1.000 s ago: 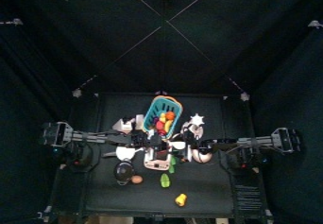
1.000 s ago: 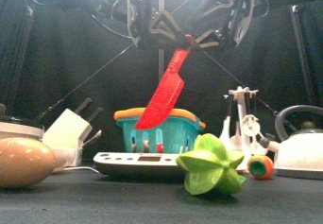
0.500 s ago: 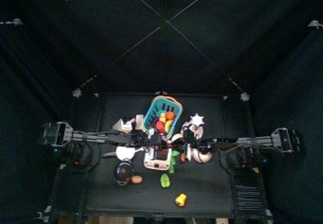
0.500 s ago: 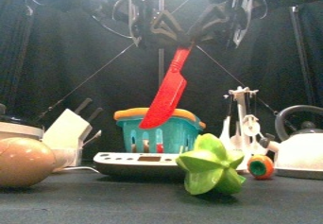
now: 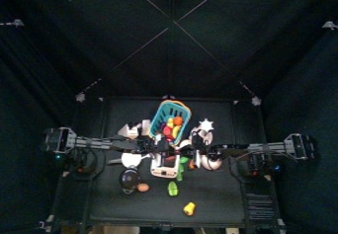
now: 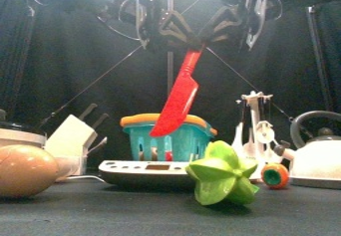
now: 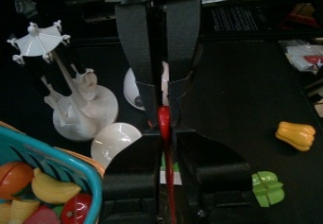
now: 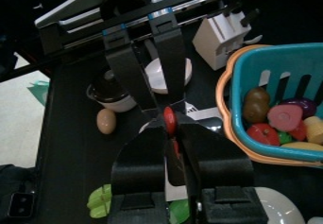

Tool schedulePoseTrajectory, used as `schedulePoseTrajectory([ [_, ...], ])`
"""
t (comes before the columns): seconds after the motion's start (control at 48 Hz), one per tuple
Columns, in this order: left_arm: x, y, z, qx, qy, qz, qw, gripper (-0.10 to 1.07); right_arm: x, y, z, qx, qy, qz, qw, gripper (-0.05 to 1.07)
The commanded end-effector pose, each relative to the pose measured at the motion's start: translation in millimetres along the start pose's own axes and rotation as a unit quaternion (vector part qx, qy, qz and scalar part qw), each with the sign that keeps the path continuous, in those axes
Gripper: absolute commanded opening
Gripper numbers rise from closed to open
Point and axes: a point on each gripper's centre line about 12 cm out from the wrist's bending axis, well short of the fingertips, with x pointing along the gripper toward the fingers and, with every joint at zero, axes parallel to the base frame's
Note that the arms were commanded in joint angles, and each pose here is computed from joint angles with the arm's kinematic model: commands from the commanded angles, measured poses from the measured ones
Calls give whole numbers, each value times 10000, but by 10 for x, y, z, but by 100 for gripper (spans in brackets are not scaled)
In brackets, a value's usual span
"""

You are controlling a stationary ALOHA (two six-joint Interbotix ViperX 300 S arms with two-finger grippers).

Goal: Grab knife

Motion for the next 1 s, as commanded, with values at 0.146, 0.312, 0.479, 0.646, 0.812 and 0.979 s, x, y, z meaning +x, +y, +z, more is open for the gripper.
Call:
schedulePoseTrajectory([
  [0.146, -113, 6, 94, -19, -247, 41, 9997, 60, -97, -24, 59, 62, -145, -14, 9999, 24],
  [0.312, -208, 35, 60, -38, -556, 176, 9983, 71, -188, -29, 78, 99, -238, -2, 9997, 24],
  [0.479, -350, 61, 4, -51, -914, 325, 9953, 76, -263, -45, 83, 155, -305, -10, 9994, 24],
  [0.646, -457, 64, -156, -250, -894, 382, 9950, 76, -306, -43, 95, 172, -356, 5, 9992, 24],
  [0.812, -493, 44, -274, -385, -852, 402, 9948, 76, -320, -44, 112, 160, -387, 5, 9991, 24],
  [0.979, -427, -135, -460, -279, -642, 199, 9974, 76, -337, -42, 125, 138, -417, 11, 9990, 24],
])
